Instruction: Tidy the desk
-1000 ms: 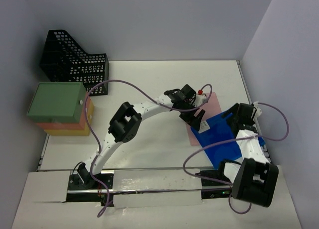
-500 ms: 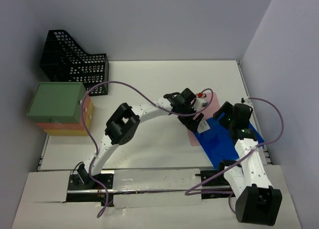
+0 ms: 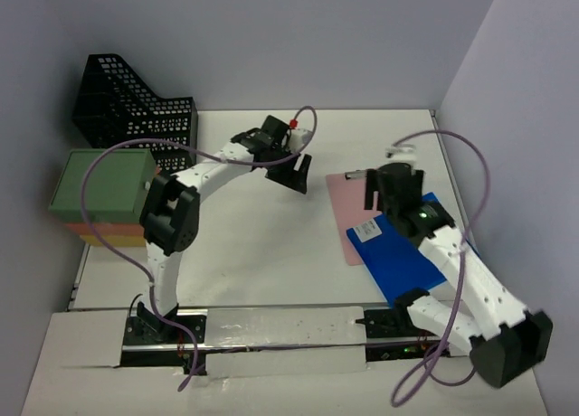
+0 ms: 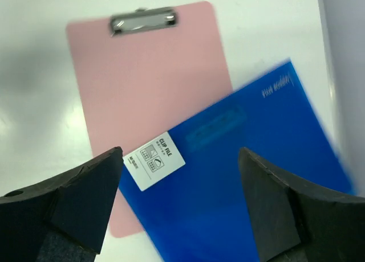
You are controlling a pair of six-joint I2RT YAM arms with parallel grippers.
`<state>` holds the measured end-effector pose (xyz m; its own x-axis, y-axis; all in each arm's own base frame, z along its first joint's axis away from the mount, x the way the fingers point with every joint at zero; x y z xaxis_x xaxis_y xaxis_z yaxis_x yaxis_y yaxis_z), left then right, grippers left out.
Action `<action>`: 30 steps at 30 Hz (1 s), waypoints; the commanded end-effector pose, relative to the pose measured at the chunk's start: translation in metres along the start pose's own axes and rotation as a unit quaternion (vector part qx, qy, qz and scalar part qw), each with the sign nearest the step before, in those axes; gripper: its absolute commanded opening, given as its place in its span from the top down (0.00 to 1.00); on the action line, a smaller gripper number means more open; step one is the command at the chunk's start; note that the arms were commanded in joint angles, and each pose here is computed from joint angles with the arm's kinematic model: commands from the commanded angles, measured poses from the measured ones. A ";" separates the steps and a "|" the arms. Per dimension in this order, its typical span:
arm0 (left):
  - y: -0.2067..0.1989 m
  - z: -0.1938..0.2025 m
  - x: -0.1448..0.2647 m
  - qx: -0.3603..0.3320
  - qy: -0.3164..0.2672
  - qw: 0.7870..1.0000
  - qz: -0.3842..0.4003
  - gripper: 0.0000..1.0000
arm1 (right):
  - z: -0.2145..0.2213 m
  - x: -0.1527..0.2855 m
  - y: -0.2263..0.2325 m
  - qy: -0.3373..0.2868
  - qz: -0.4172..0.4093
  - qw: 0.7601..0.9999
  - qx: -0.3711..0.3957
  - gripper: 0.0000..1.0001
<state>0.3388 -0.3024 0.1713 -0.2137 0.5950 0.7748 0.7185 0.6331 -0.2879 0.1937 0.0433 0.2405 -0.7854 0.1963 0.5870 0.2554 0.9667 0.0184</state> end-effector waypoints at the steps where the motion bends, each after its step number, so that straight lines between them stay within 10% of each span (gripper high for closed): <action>1: 0.008 -0.009 0.062 -0.002 -0.043 0.999 -0.019 0.20 | 0.007 -0.002 0.023 0.004 0.087 0.957 0.277 0.12; 6: 0.038 0.000 0.101 0.018 -0.073 0.996 -0.051 0.19 | 0.068 0.013 0.067 -0.005 0.025 0.878 0.479 0.11; 15: 0.038 0.002 0.120 0.019 -0.098 0.994 -0.034 0.18 | 0.124 0.018 0.096 0.012 0.086 0.820 0.566 0.18; 30: 0.038 0.000 0.120 0.026 -0.099 0.994 -0.028 0.18 | 0.127 -0.016 0.121 0.013 0.077 0.839 0.538 0.24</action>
<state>0.3416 -0.2057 0.2396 -0.3692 0.6111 0.7001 0.6542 0.7060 -0.2712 0.1555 0.1621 0.1304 -0.7452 0.3987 0.5346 -0.3472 0.4525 -0.8214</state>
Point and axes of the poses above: each gripper's point midway between its finger pads, its own x axis back along the fingers, its own y axis along the line the jaws close on, z = x × y, the point moved 10 cm from there along x, back along the fingers, and after that the axes turned 6 degrees about -x, right-handed, at the moved point
